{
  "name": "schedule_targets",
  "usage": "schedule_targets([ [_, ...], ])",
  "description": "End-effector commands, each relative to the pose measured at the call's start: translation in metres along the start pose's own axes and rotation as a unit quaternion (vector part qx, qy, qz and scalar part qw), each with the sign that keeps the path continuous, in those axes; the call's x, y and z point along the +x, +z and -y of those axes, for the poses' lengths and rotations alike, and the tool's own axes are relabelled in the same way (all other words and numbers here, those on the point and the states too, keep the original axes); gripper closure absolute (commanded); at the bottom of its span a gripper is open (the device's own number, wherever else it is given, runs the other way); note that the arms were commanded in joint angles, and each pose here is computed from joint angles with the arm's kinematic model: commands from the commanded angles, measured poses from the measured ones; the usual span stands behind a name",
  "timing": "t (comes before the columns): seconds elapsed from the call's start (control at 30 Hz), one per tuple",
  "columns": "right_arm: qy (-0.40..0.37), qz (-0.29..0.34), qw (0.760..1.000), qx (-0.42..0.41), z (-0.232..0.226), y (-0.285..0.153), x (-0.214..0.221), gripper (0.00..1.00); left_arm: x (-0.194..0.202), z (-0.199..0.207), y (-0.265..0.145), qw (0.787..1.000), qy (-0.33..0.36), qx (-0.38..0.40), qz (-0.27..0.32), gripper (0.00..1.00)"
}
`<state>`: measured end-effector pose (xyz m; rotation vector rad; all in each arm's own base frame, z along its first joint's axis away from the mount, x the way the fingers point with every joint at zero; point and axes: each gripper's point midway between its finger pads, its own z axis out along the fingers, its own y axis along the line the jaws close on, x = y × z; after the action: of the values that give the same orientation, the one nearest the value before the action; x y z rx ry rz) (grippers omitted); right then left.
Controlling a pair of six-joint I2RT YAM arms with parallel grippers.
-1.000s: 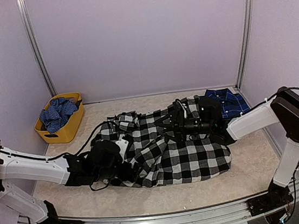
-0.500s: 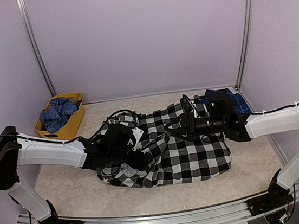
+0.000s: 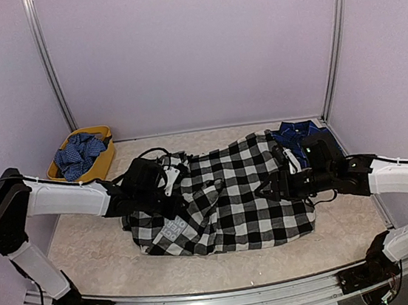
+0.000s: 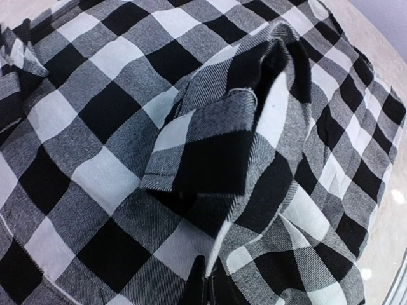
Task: Fold and stack the long sleeve shirts
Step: Adjust the sleeve at the center of the board, then pick up the flattened shirt from the center of the board.
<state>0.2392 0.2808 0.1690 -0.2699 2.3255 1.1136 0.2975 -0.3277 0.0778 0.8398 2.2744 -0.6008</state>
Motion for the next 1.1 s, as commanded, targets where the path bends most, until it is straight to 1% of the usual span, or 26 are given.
schedule_targets([
  [0.0,-0.009,-0.02,0.992,0.121,0.049,-0.02,0.024,0.29,-0.021,-0.001,-0.042,0.996,-0.048,0.044,0.067,1.0],
  [0.03,-0.01,-0.02,0.991,0.135,0.055,-0.024,0.026,0.29,-0.019,-0.006,-0.048,0.994,-0.061,0.045,0.074,1.0],
  [0.1,-0.012,-0.019,0.988,0.156,0.063,-0.03,0.029,0.29,-0.029,-0.013,-0.074,0.99,-0.08,0.04,0.112,1.0],
  [0.23,-0.016,-0.029,0.981,0.189,0.076,-0.037,0.034,0.29,-0.029,-0.027,-0.094,0.984,-0.11,0.015,0.139,1.0],
  [0.33,-0.02,-0.045,0.978,0.201,0.081,-0.036,0.037,0.29,-0.023,-0.035,-0.098,0.982,-0.124,0.004,0.142,1.0],
  [0.57,-0.026,-0.087,0.963,0.255,0.1,-0.041,0.047,0.3,-0.004,-0.044,-0.092,0.982,-0.142,-0.014,0.123,1.0],
  [0.73,-0.015,-0.113,0.966,0.232,0.1,-0.039,0.067,0.32,-0.009,-0.047,-0.105,0.977,-0.156,-0.013,0.144,1.0],
  [0.87,-0.032,-0.127,0.973,0.192,0.09,-0.036,0.076,0.31,-0.027,-0.048,-0.121,0.969,-0.171,-0.007,0.178,1.0],
  [0.97,-0.053,-0.125,0.979,0.155,0.077,-0.035,0.074,0.31,-0.04,-0.056,-0.124,0.965,-0.184,-0.012,0.185,1.0],
  [1.07,-0.068,-0.109,0.984,0.121,0.061,-0.036,0.066,0.31,-0.054,-0.067,-0.12,0.964,-0.191,-0.019,0.184,1.0],
])
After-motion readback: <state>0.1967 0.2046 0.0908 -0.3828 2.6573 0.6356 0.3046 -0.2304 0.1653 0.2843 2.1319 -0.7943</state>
